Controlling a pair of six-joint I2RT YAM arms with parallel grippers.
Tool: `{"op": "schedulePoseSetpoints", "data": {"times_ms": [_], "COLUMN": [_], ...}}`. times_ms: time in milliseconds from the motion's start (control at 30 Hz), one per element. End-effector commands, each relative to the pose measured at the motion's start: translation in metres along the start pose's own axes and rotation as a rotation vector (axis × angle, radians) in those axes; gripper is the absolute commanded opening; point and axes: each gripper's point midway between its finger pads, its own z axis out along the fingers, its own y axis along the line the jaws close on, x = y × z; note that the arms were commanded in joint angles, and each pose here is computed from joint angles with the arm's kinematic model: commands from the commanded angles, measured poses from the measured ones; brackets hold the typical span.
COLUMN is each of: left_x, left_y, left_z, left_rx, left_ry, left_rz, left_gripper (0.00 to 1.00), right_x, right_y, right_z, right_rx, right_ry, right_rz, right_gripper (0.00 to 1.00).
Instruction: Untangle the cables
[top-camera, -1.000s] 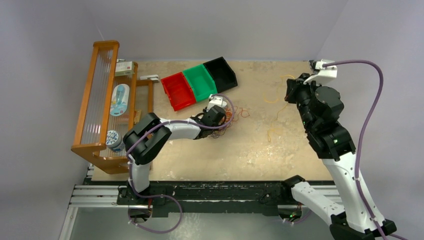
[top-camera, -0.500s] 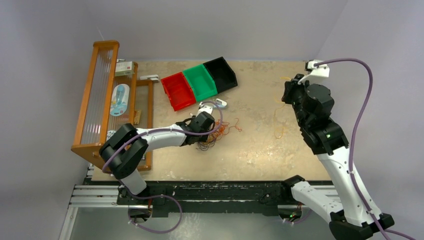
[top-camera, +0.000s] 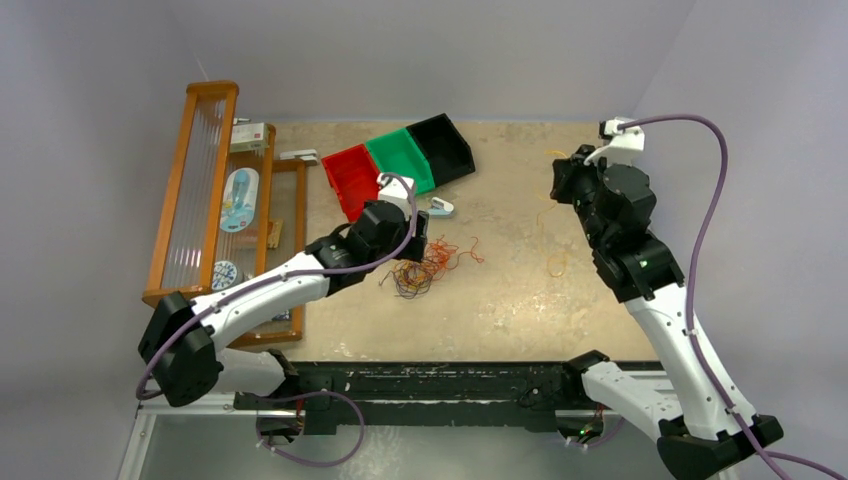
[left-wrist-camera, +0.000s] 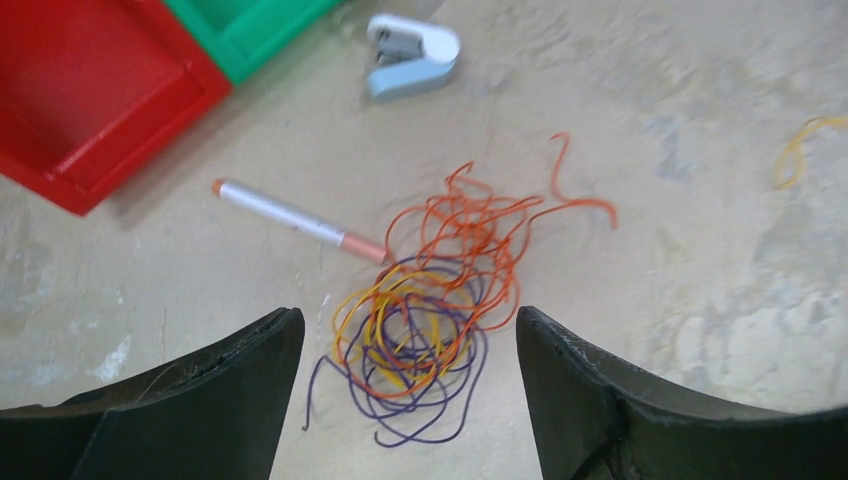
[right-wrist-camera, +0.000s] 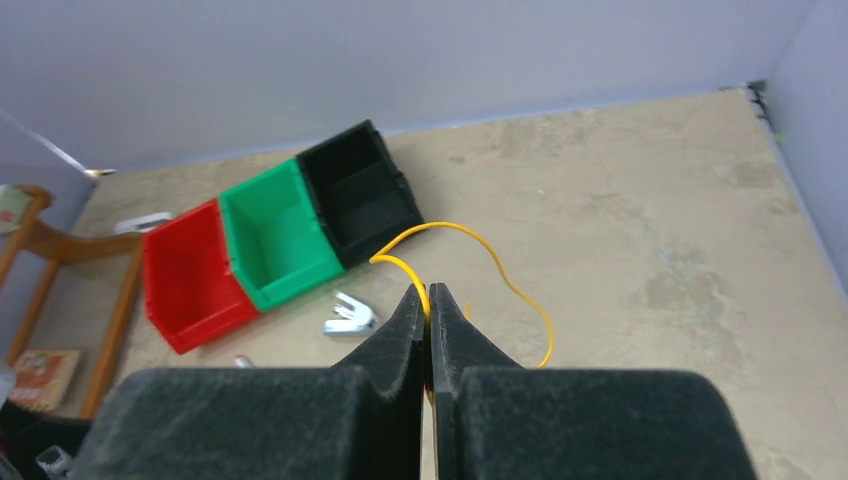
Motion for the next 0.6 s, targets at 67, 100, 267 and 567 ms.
{"op": "schedulePoseSetpoints", "data": {"times_ms": [67, 100, 267, 567], "left_x": [-0.067, -0.068, -0.075, -0.093], "left_y": [-0.033, -0.04, -0.081, -0.093], "left_z": [-0.021, -0.02, -0.01, -0.005], "left_rx": [0.162, 0.194, 0.389, 0.413], "left_ry": [-0.194, -0.199, -0.23, -0.262], "left_rz": [-0.015, -0.012, -0.009, -0.011], "left_gripper": [0.77, 0.77, 0.77, 0.77], "right_x": [-0.051, -0.055, -0.071, -0.106], "right_y": [0.036, 0.038, 0.049, 0.068], "right_z": [-0.007, -0.008, -0.006, 0.014], "right_rx": [-0.172, -0.181, -0.221, -0.249], "right_ry": [-0.154, -0.16, -0.188, -0.256], "right_rz": [0.074, 0.074, 0.086, 0.096], "right_gripper": [0.0, 0.0, 0.0, 0.0]}}
